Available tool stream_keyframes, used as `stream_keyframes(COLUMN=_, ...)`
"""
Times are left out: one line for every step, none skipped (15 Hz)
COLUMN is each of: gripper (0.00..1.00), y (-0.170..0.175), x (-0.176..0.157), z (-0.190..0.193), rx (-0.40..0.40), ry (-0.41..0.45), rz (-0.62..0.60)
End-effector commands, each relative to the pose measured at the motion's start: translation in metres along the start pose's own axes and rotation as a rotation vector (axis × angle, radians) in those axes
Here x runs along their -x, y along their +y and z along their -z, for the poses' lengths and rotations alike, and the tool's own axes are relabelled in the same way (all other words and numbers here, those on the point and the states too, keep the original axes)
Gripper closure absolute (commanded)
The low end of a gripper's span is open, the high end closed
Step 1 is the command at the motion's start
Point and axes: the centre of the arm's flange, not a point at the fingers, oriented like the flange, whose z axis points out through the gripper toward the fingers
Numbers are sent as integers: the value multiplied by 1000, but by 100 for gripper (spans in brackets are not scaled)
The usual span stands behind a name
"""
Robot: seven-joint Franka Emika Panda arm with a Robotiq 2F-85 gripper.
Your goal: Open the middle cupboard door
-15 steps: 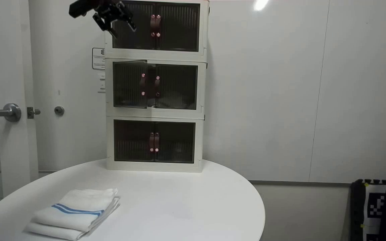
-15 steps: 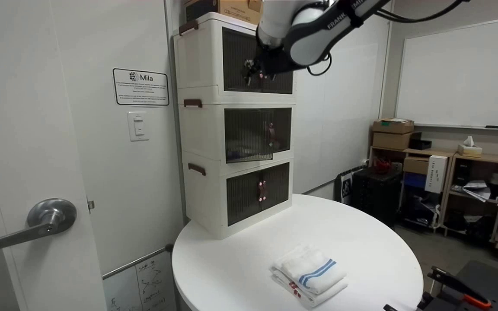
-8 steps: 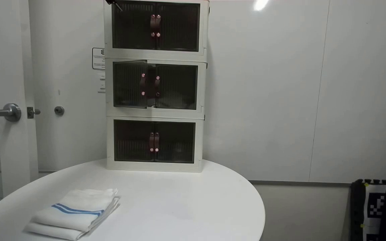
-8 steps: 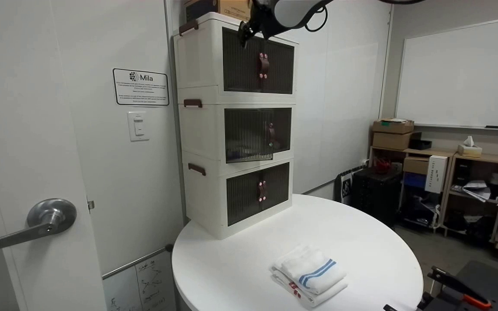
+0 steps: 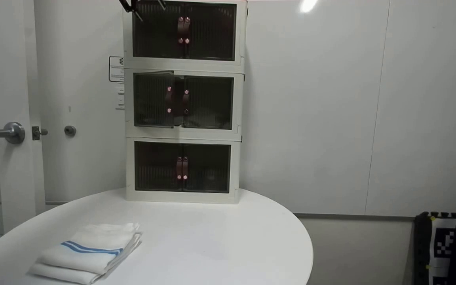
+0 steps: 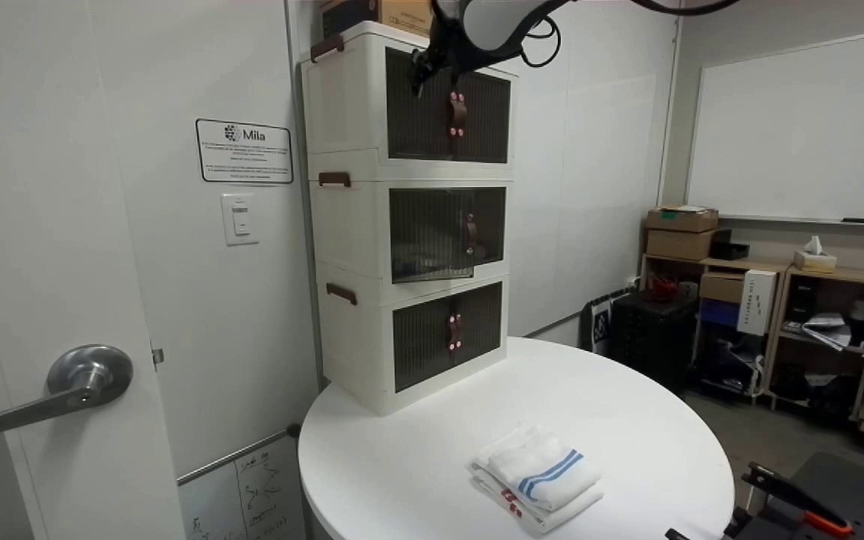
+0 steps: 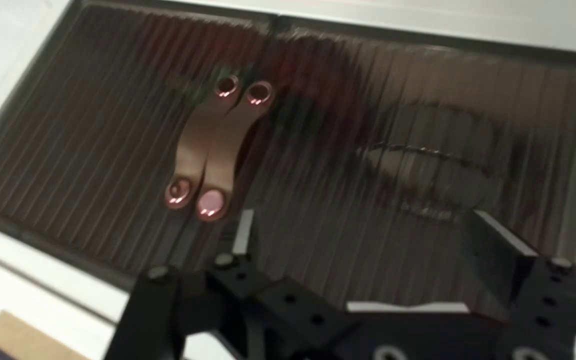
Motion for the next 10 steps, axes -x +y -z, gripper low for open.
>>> stream_keyframes(gripper=0, y=-2, x=10, z=0, rx=-160, ry=-114, rz=57)
stream_keyframes(gripper=0, y=-4, x=12, z=-3, rx=-213, ry=-140, rz=69)
stream_keyframes(gripper=0, y=-6, x=13, z=-4, rx=-255, ry=-178, rz=89)
stream_keyframes(gripper=0, y=-6, x=16, z=-8, rx=-284, ry=-223, rz=116)
stream_keyframes(gripper=0, y=-5, x=17, z=-12, rx=-308, ry=-274, rz=145)
stream_keyframes(gripper=0, y=-5, x=20, z=-17, rx=-317, ry=-329, rz=177)
stream_keyframes(gripper=0, y=-5, x=24, z=-22, rx=-323, ry=-385, rz=212)
stream_keyframes(gripper=0, y=-5, x=28, z=-26, rx=-316, ry=-441, rz=247)
stream_keyframes(gripper=0, y=-5, x=33, z=-34, rx=-313, ry=-499, rz=279)
stream_keyframes(gripper=0, y=-4, x=39, z=-40, rx=-308, ry=-555, rz=309)
